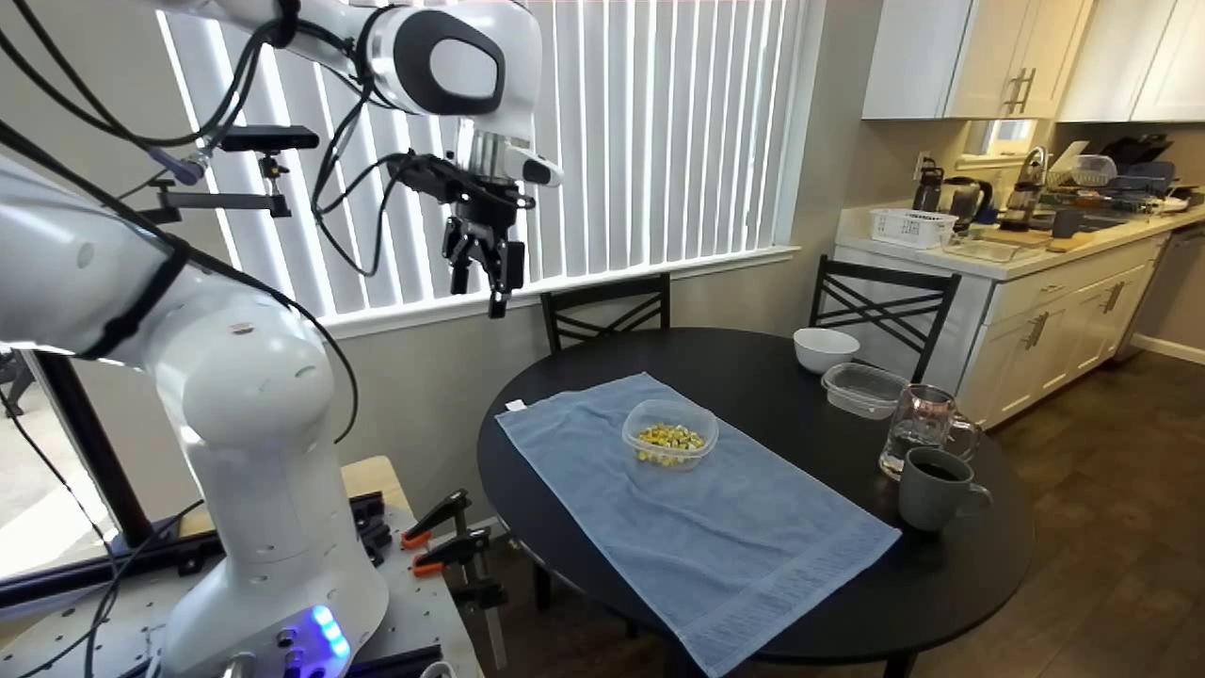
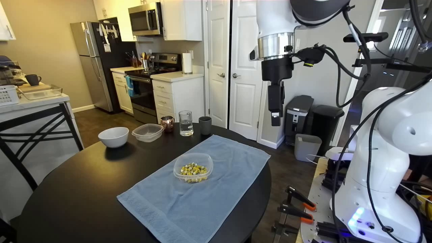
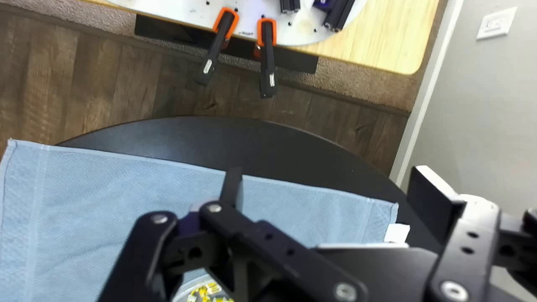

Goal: Pour out the contents of the bowl onto the towel

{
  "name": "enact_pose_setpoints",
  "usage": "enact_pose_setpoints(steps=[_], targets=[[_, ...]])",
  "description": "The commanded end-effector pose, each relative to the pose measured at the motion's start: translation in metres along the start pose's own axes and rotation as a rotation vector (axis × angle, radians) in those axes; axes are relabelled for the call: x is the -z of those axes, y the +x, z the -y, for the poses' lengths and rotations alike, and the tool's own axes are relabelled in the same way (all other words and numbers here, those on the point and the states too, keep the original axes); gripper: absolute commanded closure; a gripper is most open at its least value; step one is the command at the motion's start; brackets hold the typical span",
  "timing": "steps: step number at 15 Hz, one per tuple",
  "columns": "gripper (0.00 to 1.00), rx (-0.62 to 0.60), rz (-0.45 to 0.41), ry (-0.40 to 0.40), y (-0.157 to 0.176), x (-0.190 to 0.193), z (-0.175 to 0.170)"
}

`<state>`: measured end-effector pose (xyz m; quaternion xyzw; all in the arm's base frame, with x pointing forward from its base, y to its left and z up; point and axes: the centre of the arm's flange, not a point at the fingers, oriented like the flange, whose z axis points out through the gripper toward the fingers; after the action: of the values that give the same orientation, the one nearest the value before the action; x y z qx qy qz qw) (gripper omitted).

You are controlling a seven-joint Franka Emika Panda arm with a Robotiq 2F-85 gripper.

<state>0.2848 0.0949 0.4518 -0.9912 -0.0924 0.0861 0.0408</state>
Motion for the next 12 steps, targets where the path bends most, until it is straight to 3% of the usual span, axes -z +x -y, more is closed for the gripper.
enact_pose_setpoints(steps=[1,6,12], targets=[[0.00,-0.157,-0.056,0.018,0.055,-0.043,-0.027],[0.00,-0.261,-0.119,-0.145,0.127,-0.108,-0.066],[0.00,-0.145,-0.121,-0.503,0.177,-0.119,-0.059]])
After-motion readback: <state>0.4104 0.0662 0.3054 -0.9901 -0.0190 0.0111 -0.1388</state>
